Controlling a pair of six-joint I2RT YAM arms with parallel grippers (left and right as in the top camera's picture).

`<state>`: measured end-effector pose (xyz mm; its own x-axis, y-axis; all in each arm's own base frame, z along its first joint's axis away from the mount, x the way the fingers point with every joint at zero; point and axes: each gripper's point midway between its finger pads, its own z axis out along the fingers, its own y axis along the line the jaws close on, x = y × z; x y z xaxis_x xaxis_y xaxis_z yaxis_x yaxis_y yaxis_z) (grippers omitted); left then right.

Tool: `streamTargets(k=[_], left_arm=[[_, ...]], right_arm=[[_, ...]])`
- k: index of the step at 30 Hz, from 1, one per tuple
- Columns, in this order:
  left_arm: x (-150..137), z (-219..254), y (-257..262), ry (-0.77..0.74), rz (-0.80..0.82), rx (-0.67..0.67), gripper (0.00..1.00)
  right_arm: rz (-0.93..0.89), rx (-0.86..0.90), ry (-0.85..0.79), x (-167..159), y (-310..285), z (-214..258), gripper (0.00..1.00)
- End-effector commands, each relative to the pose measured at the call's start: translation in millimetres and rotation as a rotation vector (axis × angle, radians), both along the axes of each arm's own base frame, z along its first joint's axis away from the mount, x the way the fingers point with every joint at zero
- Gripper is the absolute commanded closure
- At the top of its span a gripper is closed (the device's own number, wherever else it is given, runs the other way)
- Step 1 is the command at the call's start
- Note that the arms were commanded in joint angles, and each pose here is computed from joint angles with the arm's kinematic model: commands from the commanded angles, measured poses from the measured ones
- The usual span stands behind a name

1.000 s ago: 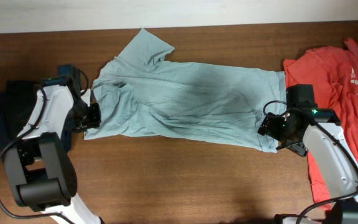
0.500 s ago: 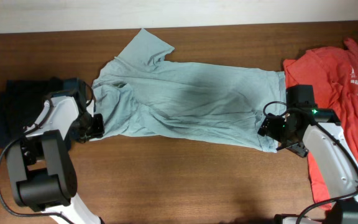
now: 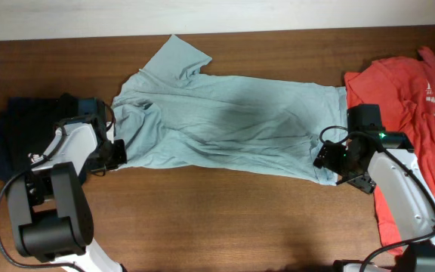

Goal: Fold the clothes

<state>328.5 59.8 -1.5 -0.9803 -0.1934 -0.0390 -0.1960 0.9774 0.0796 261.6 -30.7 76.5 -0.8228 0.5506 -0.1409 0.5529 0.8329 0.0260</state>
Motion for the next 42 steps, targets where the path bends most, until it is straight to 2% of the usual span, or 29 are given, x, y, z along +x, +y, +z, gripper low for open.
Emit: streamTargets(k=[1,4,8,11,15,20,27,30,35,40,42], left_arm=[[-27.3,-10.9,21.7,0.106,0.040,0.065,0.99],[-34.1,-9.6,32.6,0.123,0.083,0.060,1.00],[-38.6,-10.7,37.5,0.122,0.134,0.004,1.00],[-38.2,-11.0,37.9,0.116,0.144,-0.012,1.00],[-38.3,-11.0,38.0,0.116,0.144,-0.011,1.00],[-37.3,-11.1,38.3,0.112,0.145,-0.011,0.99],[-36.6,-11.2,38.4,0.109,0.145,-0.010,0.99],[-36.5,-11.2,38.4,0.109,0.145,-0.010,1.00],[-36.6,-11.2,38.3,0.109,0.145,-0.011,1.00],[-36.5,-11.2,38.4,0.109,0.145,-0.010,0.99],[-36.5,-11.2,38.3,0.109,0.145,-0.011,0.99]], right_arm=[[-0.045,-0.019,0.005,-1.8,-13.3,2.9,0.01],[-0.108,-0.015,0.020,-8.5,-28.9,2.5,0.00],[-0.162,0.052,0.032,-15.3,-37.8,0.1,0.15],[-0.113,0.125,0.033,-13.0,-30.9,-4.2,0.17],[0.048,0.241,0.015,-3.5,-5.8,-9.6,0.18],[0.156,0.265,0.048,-0.2,8.6,-23.0,0.20],[0.291,0.324,0.006,11.2,31.4,-26.6,0.40],[0.262,0.296,0.062,2.4,29.0,-33.6,0.37],[0.222,0.315,0.146,-16.0,31.9,-47.0,0.24],[0.181,0.376,0.168,-24.9,42.3,-55.0,0.23],[0.146,0.374,0.158,-23.1,42.2,-59.4,0.27]])
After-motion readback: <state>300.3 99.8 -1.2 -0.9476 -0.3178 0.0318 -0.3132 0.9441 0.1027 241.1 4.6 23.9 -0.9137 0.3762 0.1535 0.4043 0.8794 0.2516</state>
